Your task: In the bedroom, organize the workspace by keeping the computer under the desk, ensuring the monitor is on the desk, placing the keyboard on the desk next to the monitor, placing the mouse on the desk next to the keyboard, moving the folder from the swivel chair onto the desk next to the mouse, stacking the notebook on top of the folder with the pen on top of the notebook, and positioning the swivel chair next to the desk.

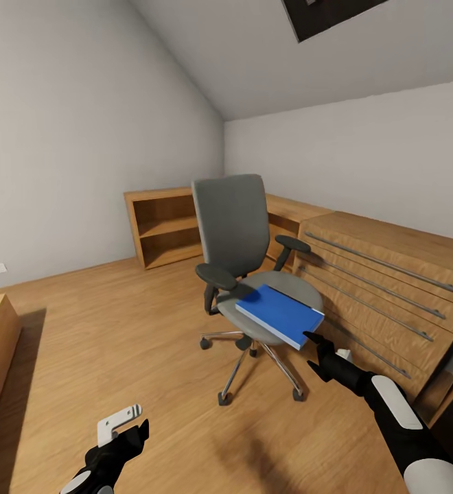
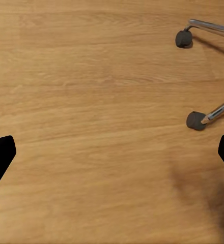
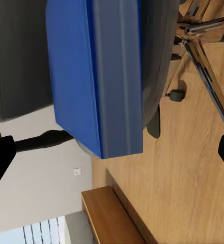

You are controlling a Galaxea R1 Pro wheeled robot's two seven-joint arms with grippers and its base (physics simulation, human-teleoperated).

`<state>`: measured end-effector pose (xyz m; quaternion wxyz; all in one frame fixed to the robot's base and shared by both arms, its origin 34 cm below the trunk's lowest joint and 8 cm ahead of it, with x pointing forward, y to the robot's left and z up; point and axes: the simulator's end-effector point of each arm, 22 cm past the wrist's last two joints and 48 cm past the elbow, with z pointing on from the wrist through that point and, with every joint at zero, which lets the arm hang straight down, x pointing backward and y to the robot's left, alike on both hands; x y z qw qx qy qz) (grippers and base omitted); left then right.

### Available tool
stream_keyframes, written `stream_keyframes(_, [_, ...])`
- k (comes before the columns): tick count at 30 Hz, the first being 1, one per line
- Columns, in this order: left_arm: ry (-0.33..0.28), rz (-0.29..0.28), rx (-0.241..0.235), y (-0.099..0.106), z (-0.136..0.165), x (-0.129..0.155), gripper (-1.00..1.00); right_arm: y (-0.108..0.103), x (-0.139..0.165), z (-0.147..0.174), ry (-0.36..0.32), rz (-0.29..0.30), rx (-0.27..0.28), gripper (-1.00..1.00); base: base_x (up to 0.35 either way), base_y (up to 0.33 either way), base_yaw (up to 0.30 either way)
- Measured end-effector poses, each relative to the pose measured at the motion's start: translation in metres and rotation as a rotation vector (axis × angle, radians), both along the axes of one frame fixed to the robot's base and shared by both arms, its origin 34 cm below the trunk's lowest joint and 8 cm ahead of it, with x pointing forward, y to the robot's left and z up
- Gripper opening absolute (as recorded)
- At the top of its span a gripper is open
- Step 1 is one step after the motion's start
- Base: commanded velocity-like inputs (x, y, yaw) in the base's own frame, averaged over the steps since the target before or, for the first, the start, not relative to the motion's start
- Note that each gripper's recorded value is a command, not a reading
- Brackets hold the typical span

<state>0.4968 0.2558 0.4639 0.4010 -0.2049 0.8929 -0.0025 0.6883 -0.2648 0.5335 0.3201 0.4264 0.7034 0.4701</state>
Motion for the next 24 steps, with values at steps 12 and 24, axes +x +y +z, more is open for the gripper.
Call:
stream_keyframes(12, [-0.001, 0.0, 0.0, -0.0002, 0.0002, 0.0001, 1.0, 0.0003, -0.0002, -0.0003, 0.001, 0.001, -0.002, 1.0, 0.102, 0.0, 0.0])
stream_keyframes(24, [0.0, 0.0, 0.0, 0.0002, 0.0, 0.0, 1.0, -0.0001, -0.0002, -0.0007, 0.002, 0.001, -0.003, 1.0, 0.013, 0.0, 0.0])
